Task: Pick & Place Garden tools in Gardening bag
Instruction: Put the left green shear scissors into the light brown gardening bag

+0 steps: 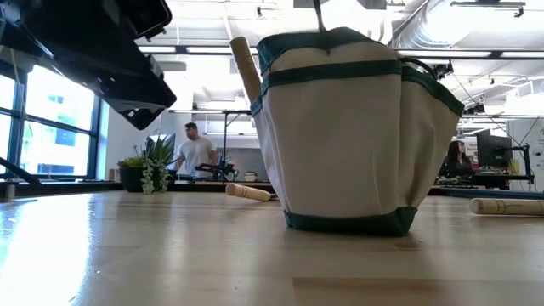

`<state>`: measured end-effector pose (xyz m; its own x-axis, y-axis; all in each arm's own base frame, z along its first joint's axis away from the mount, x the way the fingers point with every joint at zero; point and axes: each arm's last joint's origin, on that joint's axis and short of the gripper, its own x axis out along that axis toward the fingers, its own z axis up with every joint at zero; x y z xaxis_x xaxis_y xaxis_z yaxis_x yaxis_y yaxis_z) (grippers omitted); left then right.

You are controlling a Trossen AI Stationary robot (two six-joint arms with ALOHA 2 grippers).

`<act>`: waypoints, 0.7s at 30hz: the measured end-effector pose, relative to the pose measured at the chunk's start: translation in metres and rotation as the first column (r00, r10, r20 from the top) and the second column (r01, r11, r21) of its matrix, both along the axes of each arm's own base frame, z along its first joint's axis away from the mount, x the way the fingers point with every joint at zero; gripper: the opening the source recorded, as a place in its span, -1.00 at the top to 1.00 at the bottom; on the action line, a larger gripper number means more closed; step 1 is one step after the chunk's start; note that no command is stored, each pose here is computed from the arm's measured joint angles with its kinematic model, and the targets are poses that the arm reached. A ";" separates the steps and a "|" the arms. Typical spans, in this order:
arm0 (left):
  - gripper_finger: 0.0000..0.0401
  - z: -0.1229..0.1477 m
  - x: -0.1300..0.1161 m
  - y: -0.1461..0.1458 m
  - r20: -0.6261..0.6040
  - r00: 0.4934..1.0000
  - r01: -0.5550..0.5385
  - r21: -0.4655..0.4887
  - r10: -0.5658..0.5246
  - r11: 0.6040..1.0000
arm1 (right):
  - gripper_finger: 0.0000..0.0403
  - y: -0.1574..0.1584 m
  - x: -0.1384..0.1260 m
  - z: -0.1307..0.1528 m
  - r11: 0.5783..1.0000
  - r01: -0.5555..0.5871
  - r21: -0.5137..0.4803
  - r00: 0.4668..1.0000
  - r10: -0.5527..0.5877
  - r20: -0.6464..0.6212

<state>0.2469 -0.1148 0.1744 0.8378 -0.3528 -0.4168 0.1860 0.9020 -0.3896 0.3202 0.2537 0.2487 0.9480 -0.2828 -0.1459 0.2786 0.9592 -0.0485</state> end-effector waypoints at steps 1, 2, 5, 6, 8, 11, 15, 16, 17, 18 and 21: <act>0.20 0.000 0.000 0.000 0.001 1.000 0.000 0.000 0.000 1.000 | 0.84 0.001 -0.002 0.000 0.999 0.030 -0.016 1.000 -0.030 0.003; 0.20 0.000 0.000 0.000 0.004 1.000 -0.003 -0.001 0.003 1.000 | 0.84 0.001 -0.004 0.000 0.998 0.059 -0.033 0.998 -0.059 0.004; 0.20 0.001 0.001 0.001 0.013 1.000 -0.026 0.007 0.026 1.000 | 0.84 0.003 -0.008 -0.002 0.989 0.137 -0.062 0.991 -0.137 0.008; 0.20 0.001 0.001 0.001 0.013 0.999 -0.033 0.011 0.033 0.999 | 0.84 0.003 -0.010 -0.003 0.985 0.156 -0.067 0.988 -0.156 0.009; 0.20 0.001 0.001 0.001 0.016 0.999 -0.045 0.015 0.044 0.999 | 0.84 0.002 -0.011 -0.004 0.978 0.193 -0.078 0.981 -0.193 0.010; 0.20 0.001 0.001 0.001 0.015 0.999 -0.046 0.016 0.046 0.999 | 0.84 0.001 -0.012 -0.005 0.970 0.224 -0.096 0.974 -0.224 0.012; 0.20 0.000 0.001 0.001 0.004 0.999 -0.052 0.007 0.052 0.999 | 0.84 0.004 -0.018 -0.005 0.949 0.288 -0.127 0.958 -0.286 0.031; 0.20 0.000 0.001 0.001 0.003 0.999 -0.053 0.006 0.053 0.999 | 0.84 0.005 -0.020 -0.005 0.941 0.307 -0.140 0.952 -0.305 0.037; 0.20 0.000 0.000 0.001 0.003 0.999 -0.053 0.006 0.053 0.999 | 0.84 0.006 -0.022 -0.005 0.934 0.324 -0.149 0.946 -0.321 0.043; 0.20 0.000 0.001 0.001 0.003 0.999 -0.053 0.006 0.053 0.999 | 0.84 0.007 -0.024 -0.005 0.926 0.342 -0.157 0.940 -0.339 0.051; 0.20 0.000 0.000 0.001 0.001 0.999 -0.053 0.007 0.053 0.999 | 0.84 0.010 -0.028 -0.004 0.917 0.365 -0.160 0.931 -0.359 0.066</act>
